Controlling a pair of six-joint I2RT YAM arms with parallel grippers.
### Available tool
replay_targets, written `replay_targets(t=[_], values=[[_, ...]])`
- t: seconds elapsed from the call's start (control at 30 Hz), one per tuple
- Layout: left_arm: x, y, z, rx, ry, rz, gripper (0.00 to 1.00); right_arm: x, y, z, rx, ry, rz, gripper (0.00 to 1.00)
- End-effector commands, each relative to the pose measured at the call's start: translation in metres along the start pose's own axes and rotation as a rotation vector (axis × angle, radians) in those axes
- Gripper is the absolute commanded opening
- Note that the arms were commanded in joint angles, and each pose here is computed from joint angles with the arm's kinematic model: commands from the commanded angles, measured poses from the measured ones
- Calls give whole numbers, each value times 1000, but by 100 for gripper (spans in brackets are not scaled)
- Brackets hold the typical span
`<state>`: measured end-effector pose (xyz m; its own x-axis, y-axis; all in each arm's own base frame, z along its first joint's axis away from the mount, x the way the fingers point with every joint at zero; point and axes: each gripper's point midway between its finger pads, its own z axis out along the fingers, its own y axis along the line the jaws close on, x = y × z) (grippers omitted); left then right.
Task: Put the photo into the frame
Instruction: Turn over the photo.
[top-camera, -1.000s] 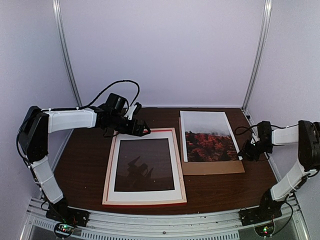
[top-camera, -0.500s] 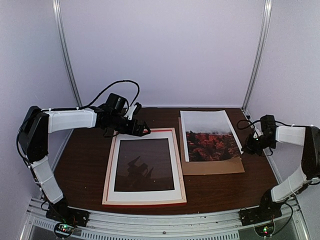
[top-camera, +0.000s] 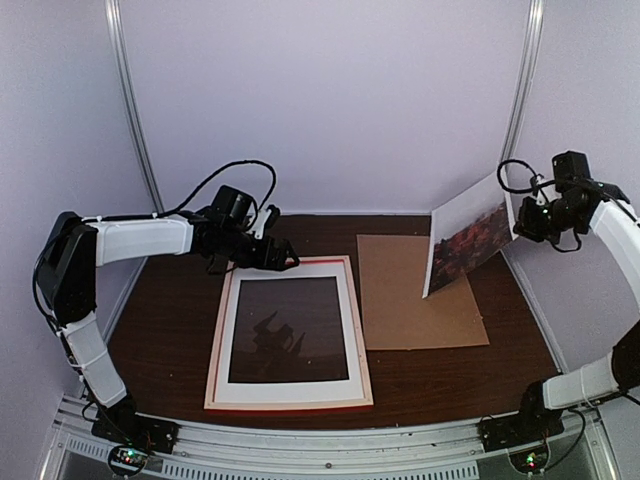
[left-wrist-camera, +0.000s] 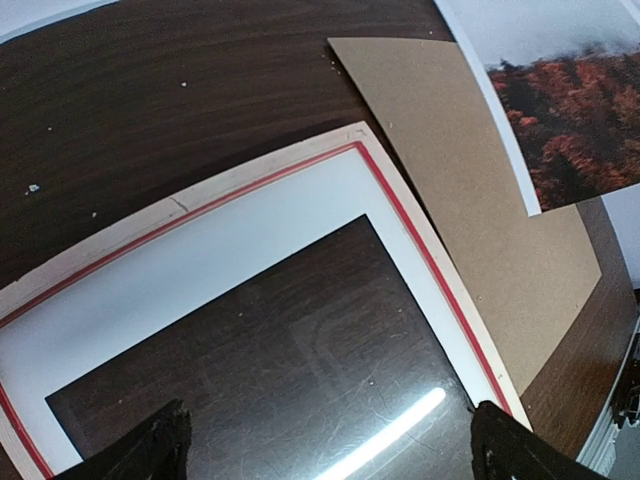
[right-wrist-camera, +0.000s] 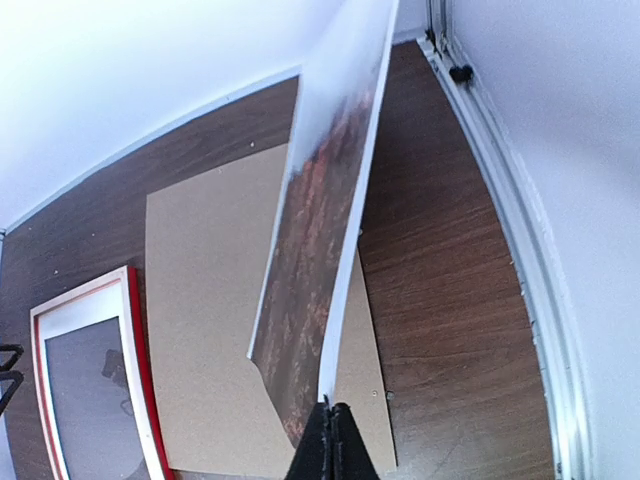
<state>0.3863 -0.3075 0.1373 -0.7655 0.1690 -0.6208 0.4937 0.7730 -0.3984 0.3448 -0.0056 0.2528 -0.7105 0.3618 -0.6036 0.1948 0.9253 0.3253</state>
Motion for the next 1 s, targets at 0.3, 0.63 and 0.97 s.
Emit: replay_targets(t=[0.3,0.63,0.97], values=[[-16,-4,3,-7,-2,-48,97,15,101,-57,181,102,-561,0],[-11,3,4,-42,19,-61,98,111,216,-6,8,304,-909,0],[-18,-2,-2,45,16,-183,98,182,271,13,-202,421,-973,0]])
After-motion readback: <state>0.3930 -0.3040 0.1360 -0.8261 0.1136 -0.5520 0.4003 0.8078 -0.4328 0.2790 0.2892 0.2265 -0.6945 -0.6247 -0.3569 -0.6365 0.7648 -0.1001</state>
